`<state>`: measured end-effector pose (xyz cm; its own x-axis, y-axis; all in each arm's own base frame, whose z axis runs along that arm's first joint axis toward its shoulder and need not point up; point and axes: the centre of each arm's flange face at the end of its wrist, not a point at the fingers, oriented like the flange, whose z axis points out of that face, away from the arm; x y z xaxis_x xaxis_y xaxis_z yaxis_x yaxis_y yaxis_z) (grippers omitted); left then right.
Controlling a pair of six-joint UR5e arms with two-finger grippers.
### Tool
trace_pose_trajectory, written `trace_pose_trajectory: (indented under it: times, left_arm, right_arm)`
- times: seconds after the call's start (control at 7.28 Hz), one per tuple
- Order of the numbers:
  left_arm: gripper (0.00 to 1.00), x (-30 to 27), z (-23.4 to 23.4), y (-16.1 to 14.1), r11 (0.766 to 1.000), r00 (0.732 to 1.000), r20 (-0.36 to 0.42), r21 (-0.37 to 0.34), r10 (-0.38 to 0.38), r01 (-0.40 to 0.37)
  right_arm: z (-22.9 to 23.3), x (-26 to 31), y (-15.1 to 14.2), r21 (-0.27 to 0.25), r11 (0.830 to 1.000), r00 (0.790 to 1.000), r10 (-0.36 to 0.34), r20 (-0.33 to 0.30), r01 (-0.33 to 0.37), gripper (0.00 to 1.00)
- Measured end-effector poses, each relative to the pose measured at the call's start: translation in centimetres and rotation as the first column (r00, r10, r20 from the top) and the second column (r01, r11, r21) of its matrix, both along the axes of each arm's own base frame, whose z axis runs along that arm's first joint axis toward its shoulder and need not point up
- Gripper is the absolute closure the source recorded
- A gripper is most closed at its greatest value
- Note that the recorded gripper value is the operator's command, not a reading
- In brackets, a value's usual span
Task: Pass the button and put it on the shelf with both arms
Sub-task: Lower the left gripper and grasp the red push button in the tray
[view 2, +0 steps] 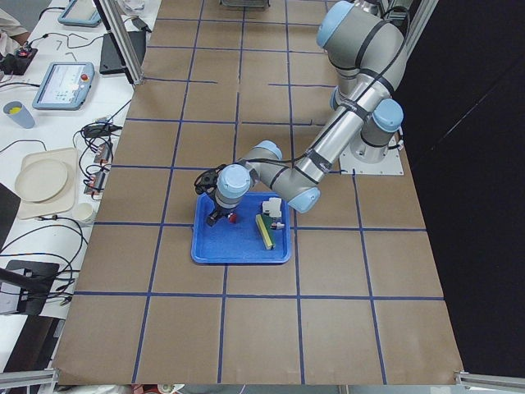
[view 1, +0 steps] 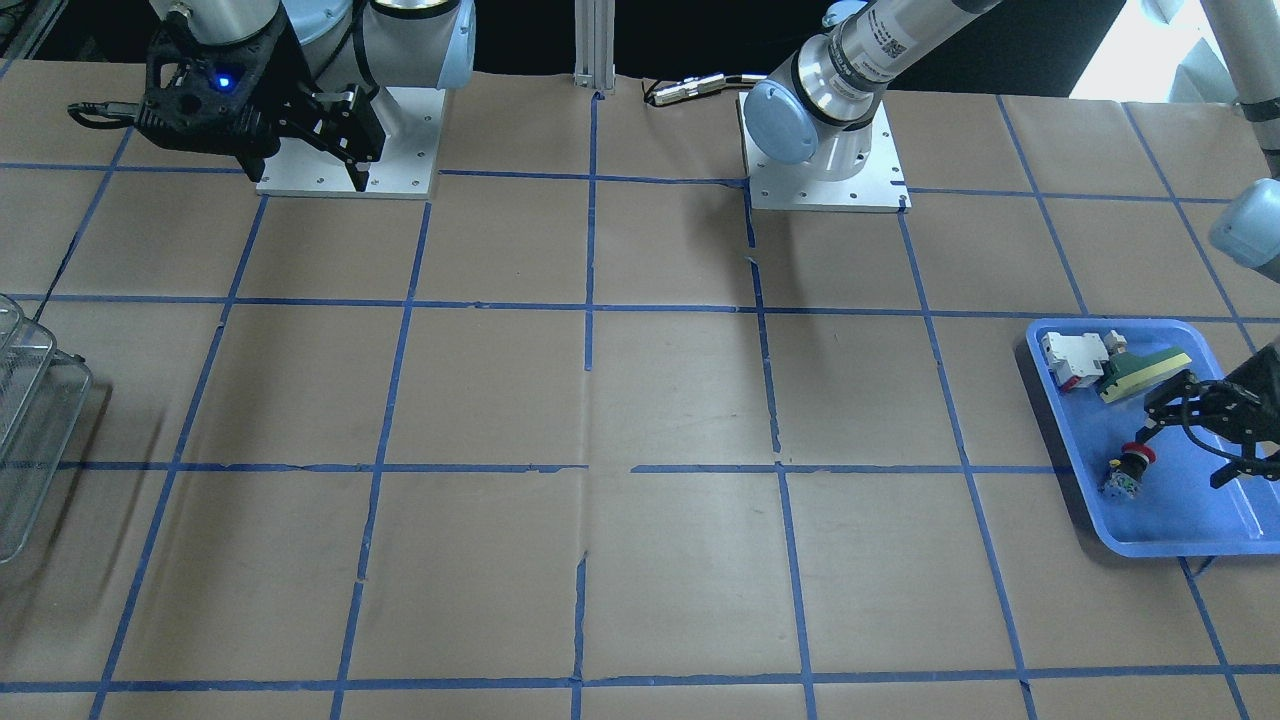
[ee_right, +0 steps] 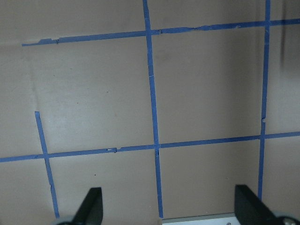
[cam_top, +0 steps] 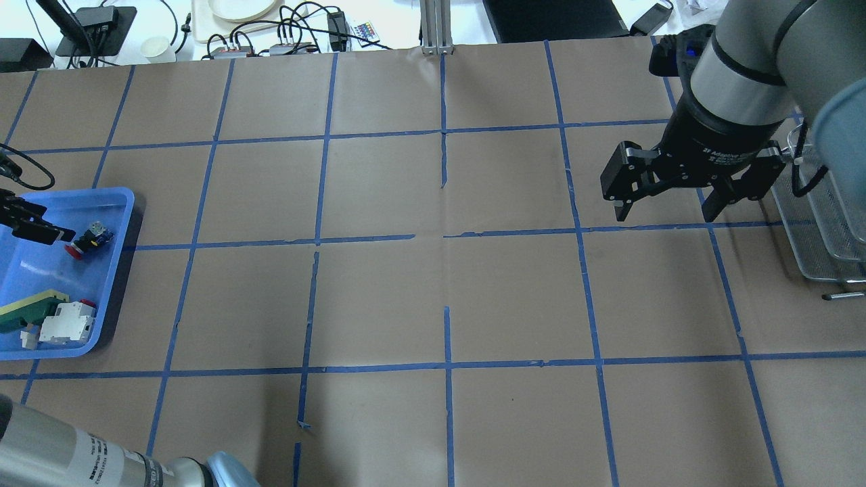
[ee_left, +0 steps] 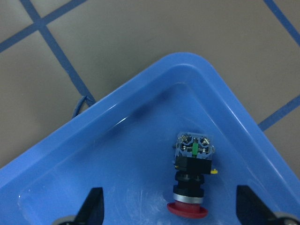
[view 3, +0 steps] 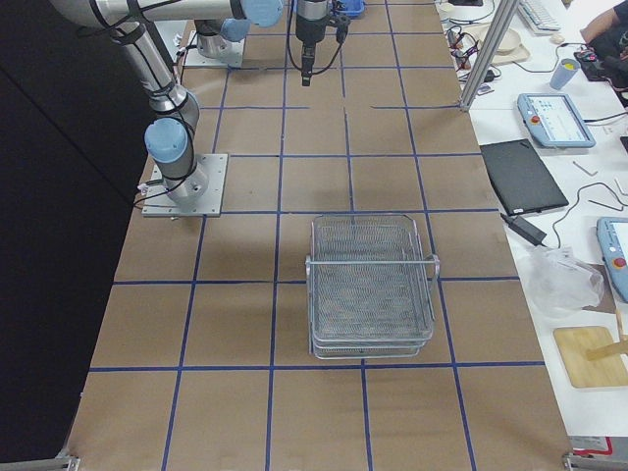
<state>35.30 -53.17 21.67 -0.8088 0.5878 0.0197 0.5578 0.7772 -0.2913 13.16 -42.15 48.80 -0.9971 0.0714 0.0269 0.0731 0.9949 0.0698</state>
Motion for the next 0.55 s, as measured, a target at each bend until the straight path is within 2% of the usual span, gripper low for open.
trace_pose_trajectory:
  times: [0.27, 0.55]
  left_arm:
    - [0.02, 0.1, -2.4, 1.9, 0.999, 1.000, -0.011, -0.037, 0.021, -0.022]
    - [0.02, 0.1, -3.8, 2.6, 0.998, 0.999, -0.012, -0.049, 0.030, -0.030]
  right_arm:
    - [0.1, 0.0, -0.3, -0.040, 0.999, 1.000, -0.023, 0.001, 0.023, 0.00]
    - [0.1, 0.3, -0.5, -0.049, 0.992, 0.993, -0.116, 0.035, 0.118, 0.00]
